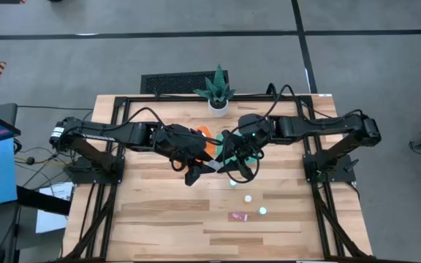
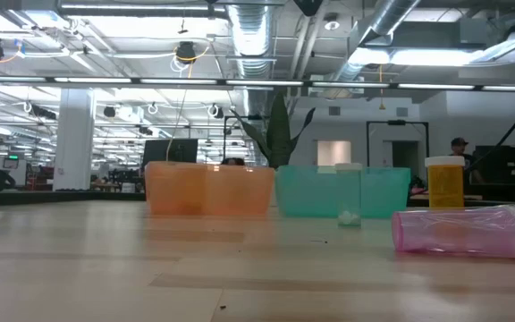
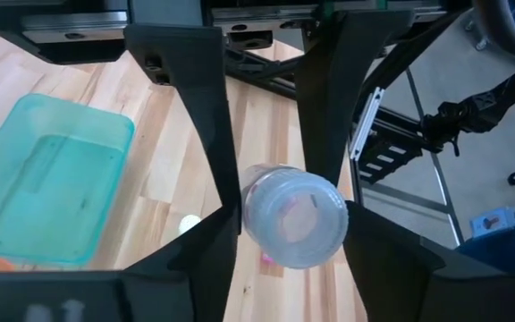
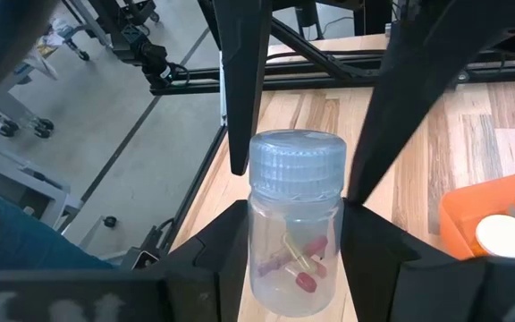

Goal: Pick and place medicine bottles into bin by pill shape (circle, oval)
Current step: Put the transparent capsule bottle into the orange bin

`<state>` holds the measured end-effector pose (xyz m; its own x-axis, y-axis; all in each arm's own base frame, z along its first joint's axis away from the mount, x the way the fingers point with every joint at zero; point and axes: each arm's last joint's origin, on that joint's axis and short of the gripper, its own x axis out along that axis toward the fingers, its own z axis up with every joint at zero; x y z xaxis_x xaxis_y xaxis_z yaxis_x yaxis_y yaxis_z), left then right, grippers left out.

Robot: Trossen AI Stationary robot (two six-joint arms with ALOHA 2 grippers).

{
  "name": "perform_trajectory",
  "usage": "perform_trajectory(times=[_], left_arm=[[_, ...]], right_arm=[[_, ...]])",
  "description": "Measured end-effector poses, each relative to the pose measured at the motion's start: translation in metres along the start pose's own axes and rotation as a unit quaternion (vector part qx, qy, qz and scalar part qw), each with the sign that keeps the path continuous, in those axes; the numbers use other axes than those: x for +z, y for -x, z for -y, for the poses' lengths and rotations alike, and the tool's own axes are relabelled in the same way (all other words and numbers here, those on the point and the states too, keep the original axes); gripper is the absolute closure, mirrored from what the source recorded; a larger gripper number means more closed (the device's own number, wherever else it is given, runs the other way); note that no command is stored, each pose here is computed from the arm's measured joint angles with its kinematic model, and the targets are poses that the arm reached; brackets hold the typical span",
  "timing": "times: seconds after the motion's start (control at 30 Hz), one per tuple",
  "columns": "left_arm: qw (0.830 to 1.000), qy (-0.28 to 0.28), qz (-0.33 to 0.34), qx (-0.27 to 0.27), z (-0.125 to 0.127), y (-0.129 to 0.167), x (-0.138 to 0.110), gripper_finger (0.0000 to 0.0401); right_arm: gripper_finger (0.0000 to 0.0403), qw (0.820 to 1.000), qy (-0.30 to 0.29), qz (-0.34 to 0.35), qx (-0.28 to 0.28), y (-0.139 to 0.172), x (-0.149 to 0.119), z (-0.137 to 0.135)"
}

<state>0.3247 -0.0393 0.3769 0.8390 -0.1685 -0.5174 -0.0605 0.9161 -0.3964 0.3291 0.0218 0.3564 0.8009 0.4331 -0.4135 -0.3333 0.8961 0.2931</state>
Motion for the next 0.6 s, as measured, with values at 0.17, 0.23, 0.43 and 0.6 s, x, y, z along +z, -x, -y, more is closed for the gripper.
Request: perform_trajectory(times=[0.17,0.23,0.43,0.6], left_arm=[[1.0,0.0,0.0,-0.001,0.0001,0.0,0.0001,0.0232],[1.0,0.0,0.0,-0.001,0.0,0.0002,0.0001,0.0236],[1.0,-0.004,-0.003,-0.009,0.0006,0.0004,0.0001,0.0237],[1.0,-0.009,-0.006,-0.013,0.0007,0.0005,-0.0001,0.0238]], right_arm=[[0.0229,1.0,-0.001,0.0,0.0,-0.0001,-0.0001,0.0001],[0.0225,1.0,0.0,-0.001,0.0,-0.0001,-0.0002,0.0001],[0.0218,1.0,0.0,0.0,0.0,-0.0002,-0.0001,0.0001],[0.0223,1.0,0.0,0.001,0.001,-0.0002,0.0,-0.0001]])
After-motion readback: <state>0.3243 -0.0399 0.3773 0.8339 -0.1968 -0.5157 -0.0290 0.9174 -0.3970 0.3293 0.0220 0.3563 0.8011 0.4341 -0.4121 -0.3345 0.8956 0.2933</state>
